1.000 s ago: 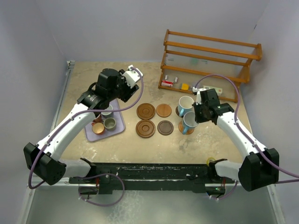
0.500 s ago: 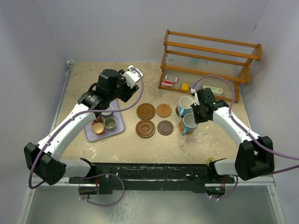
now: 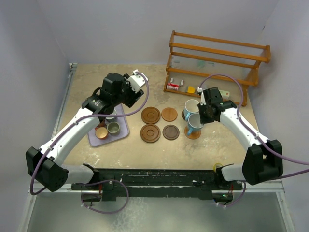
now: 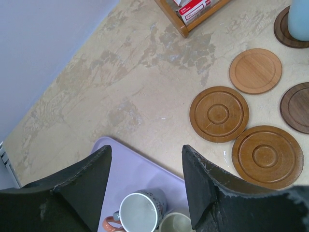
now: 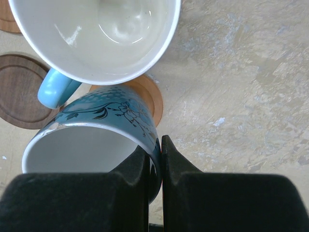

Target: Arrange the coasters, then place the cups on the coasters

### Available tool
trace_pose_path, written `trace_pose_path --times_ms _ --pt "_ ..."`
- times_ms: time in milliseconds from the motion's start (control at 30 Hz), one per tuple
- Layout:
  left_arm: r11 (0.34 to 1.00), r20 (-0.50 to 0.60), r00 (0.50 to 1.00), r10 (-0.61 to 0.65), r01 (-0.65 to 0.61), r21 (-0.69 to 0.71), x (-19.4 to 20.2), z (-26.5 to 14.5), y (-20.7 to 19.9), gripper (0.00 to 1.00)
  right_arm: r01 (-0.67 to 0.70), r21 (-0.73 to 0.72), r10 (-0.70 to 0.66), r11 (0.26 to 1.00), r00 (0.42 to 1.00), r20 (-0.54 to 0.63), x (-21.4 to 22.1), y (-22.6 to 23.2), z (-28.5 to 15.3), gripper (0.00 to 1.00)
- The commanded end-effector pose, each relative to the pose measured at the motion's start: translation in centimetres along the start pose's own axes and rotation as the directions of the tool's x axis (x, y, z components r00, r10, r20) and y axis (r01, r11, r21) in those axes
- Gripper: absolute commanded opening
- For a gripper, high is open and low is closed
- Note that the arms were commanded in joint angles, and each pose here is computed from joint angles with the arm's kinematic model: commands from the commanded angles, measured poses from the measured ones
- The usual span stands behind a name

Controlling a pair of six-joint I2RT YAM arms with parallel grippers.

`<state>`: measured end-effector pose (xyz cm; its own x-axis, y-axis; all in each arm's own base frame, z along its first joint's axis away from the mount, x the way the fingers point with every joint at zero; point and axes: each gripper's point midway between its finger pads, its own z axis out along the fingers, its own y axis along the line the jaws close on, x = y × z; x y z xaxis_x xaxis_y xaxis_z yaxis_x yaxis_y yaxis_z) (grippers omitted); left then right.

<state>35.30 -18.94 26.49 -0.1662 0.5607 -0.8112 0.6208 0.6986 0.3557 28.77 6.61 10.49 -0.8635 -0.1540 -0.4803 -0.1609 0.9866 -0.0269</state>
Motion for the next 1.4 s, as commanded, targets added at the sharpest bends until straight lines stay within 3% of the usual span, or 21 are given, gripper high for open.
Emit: trace_pose_path --times_ms 0,400,1367 --pt "1.000 0.072 0.997 0.006 -0.005 -0.018 -1.69 -0.59 0.61 0.58 -0.020 -0.006 0.020 1.000 0.999 0.037 -1.83 0.23 -0.53 0.00" --pt "1.000 0.067 0.998 0.004 -0.004 -0.004 -1.99 -0.49 0.55 0.58 -0.017 0.048 0.015 0.999 0.999 0.035 -1.59 -0.73 -0.02 0.00" --pt "1.000 0.053 0.999 0.012 -0.012 -0.012 -1.70 -0.60 0.78 0.59 -0.006 -0.007 0.007 1.000 1.000 0.030 -0.95 0.19 0.09 0.00"
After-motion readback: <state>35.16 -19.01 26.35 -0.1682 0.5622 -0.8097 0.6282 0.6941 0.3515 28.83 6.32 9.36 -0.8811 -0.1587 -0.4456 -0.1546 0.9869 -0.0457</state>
